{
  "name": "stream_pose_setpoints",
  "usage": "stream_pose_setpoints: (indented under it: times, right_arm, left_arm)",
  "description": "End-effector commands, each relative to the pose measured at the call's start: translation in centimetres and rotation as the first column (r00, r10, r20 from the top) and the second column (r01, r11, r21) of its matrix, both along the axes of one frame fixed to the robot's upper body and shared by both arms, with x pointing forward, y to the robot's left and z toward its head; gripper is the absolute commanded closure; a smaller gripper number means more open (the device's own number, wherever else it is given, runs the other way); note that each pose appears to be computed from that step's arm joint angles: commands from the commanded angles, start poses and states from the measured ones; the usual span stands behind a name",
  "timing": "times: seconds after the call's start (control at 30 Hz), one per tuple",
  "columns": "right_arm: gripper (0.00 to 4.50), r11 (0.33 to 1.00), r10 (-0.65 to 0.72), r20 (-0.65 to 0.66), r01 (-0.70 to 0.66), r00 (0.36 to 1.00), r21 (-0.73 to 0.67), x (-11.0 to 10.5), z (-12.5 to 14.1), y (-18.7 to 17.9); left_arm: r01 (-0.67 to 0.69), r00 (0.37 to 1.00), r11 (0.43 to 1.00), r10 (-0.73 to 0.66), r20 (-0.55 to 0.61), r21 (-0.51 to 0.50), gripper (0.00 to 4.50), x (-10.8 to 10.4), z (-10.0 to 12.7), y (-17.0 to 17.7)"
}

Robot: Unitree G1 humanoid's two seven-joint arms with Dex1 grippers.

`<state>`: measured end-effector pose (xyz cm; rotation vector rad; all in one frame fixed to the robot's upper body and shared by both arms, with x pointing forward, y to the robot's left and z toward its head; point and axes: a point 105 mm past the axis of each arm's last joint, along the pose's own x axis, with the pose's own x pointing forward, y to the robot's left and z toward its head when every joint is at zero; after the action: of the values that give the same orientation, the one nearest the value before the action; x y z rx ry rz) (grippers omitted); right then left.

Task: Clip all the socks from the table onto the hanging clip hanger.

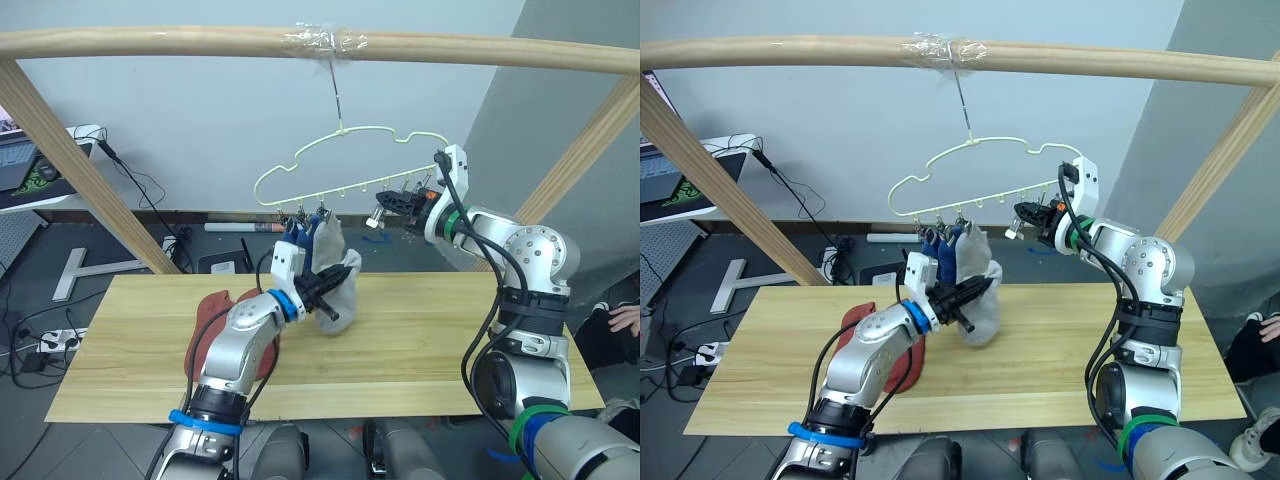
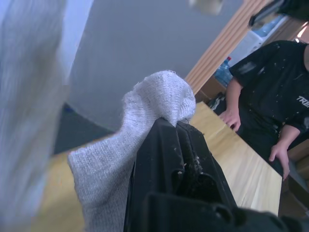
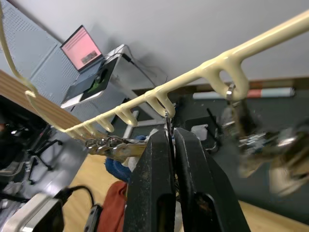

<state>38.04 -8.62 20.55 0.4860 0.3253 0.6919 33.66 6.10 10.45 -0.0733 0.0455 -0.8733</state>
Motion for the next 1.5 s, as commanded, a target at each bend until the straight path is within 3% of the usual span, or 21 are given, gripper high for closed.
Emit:
stream_pose_setpoints:
  times: [0.03, 0.2, 0.73, 0.83, 1.17, 1.23, 1.33, 1.5]
  right_arm:
    - [4.50, 1.000, -0.002, -0.016, 0.003, 1.000, 0.018, -0.1, 0.3, -0.3]
    - [4.50, 1.000, -0.001, -0.023, 0.001, 1.000, 0.014, -0.4, 0.1, -0.1]
    - [4.50, 0.999, -0.008, -0.035, 0.010, 0.999, 0.031, -0.6, -0.3, 0.2]
    - [3.74, 0.998, 0.008, -0.025, -0.006, 1.000, 0.069, -0.7, 0.2, 0.2]
    - [0.11, 0.993, 0.010, -0.002, -0.010, 1.000, 0.122, -0.7, 1.3, -0.9]
    - [0.04, 0.993, 0.020, 0.030, -0.024, 0.999, 0.111, -0.9, 1.8, -0.9]
    - [0.04, 0.991, 0.101, 0.169, -0.084, 0.980, -0.106, -2.6, 1.4, -1.3]
    - [0.00, 0.973, 0.148, 0.243, -0.098, 0.959, -0.208, -4.4, -0.5, -2.0]
  left_arm:
    - [0.018, 0.997, 0.999, -0.014, 0.082, -0.047, 4.48, 0.2, 2.8, -1.0]
    - [0.037, 0.991, 0.995, -0.025, 0.130, -0.088, 4.48, 0.5, 4.9, -1.8]
    - [0.052, 0.986, 0.992, -0.032, 0.165, -0.117, 4.48, 0.4, 6.1, -2.4]
    - [0.050, 0.986, 0.992, -0.031, 0.162, -0.115, 4.50, 0.4, 6.0, -2.3]
    - [0.051, 0.987, 0.992, -0.032, 0.157, -0.114, 4.50, 0.4, 5.9, -2.4]
    - [0.048, 0.987, 0.992, -0.030, 0.157, -0.112, 4.50, 0.4, 5.9, -2.4]
    - [0.019, 0.990, 0.998, -0.011, 0.143, -0.058, 4.50, 0.9, 5.0, -2.1]
    - [0.028, 0.991, 0.997, -0.019, 0.133, -0.065, 3.19, 0.8, 4.8, -1.9]
